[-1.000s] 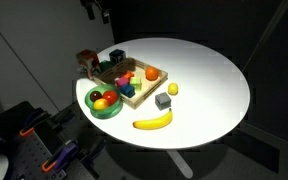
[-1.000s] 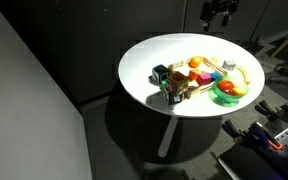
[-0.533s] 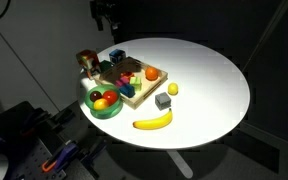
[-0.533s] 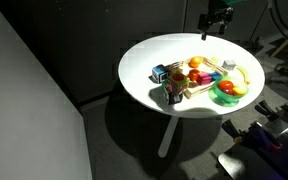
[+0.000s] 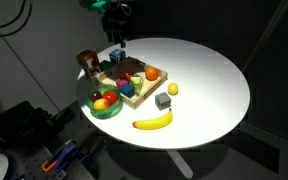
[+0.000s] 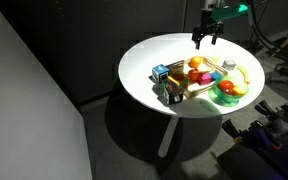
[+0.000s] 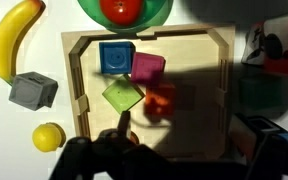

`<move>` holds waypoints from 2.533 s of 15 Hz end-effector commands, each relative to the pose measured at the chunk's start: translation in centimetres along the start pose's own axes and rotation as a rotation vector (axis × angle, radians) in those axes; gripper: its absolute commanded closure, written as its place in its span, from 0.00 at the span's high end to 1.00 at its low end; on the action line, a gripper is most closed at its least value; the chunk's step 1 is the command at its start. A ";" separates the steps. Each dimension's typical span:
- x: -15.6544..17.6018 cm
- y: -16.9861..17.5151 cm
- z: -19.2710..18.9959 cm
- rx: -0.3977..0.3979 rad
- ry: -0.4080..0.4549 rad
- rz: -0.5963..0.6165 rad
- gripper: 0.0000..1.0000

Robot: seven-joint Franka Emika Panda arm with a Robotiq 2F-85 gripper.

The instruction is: Move the orange cube to the table

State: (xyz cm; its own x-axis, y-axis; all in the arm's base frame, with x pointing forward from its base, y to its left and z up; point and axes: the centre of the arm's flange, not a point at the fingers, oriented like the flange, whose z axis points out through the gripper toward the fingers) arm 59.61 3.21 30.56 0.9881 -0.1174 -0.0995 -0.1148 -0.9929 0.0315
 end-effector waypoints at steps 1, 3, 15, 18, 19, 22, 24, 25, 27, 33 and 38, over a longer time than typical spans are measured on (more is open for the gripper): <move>1.9 0.3 2.0 -0.001 0.028 -0.037 1.00; 2.3 0.4 3.4 -0.003 0.035 -0.055 1.00; 5.4 1.5 11.4 -0.002 0.052 -0.071 1.00; 5.6 1.5 11.6 0.006 0.043 -0.065 1.00; 5.5 1.5 11.3 0.009 0.049 -0.063 1.00; 4.8 1.1 11.8 -0.003 0.042 -0.051 1.00; 4.9 1.1 11.7 -0.003 0.045 -0.051 1.00; 4.9 1.1 11.7 -0.003 0.045 -0.051 1.00; 4.9 1.1 11.7 -0.003 0.045 -0.051 1.00; 6.1 1.0 13.6 -0.011 0.043 -0.064 1.00; 7.1 0.4 14.7 0.000 0.048 -0.102 1.00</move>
State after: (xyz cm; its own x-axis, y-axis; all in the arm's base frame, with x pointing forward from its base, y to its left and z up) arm 63.65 1.51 15.74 0.9958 -0.0551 -0.0738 -0.0529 -0.9981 0.0314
